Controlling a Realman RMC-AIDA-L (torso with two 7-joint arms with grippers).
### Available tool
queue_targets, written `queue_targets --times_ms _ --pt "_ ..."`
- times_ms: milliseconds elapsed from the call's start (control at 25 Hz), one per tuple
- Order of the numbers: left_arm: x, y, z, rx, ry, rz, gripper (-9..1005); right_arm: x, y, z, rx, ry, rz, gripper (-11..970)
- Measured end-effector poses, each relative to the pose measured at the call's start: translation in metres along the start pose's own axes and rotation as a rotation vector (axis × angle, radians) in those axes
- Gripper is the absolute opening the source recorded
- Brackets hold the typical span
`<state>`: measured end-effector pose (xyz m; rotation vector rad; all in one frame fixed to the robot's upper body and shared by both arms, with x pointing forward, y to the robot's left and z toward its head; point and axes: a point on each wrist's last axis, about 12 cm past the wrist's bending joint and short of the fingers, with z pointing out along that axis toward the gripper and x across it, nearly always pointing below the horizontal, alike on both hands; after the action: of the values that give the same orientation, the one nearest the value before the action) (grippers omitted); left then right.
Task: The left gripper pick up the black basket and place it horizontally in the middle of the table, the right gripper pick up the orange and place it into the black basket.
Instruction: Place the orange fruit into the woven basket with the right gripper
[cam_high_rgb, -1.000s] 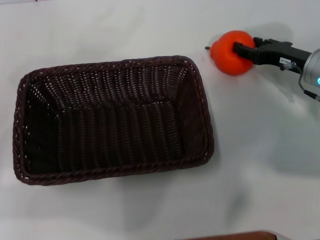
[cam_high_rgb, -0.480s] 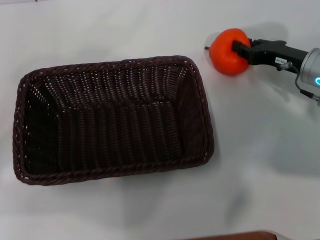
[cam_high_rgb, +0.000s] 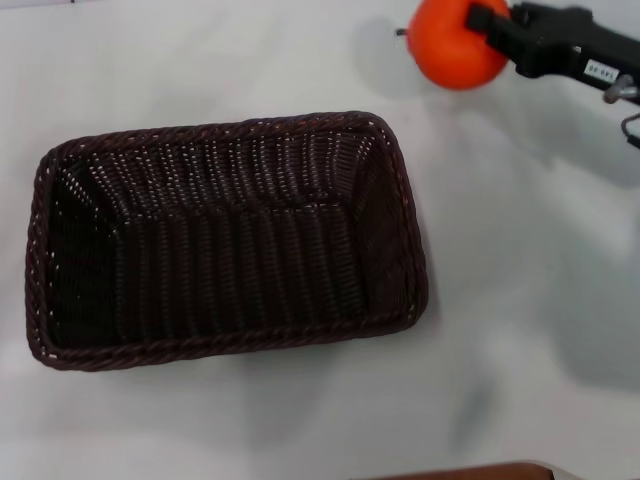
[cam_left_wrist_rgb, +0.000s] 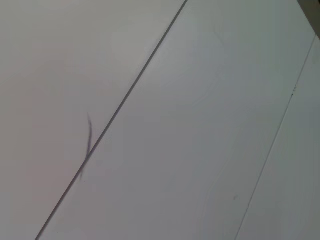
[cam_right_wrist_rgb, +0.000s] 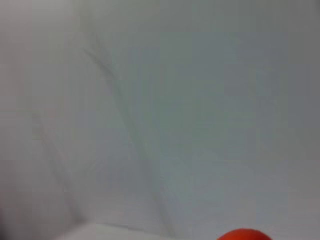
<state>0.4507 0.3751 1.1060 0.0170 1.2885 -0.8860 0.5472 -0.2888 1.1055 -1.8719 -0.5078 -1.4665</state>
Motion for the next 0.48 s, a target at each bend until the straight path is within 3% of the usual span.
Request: queue_targets --times_ms 200,480 --pt "0.004 0.003 -0.002 -0.028 -0.013 0.017 680 0.018 -0.036 -0.003 0.254 0.074 -0.132 180" --pt "0.011 0.004 -0.006 -0.064 -0.021 0.021 680 0.012 -0.059 0.015 0.404 0.003 -0.219 128"
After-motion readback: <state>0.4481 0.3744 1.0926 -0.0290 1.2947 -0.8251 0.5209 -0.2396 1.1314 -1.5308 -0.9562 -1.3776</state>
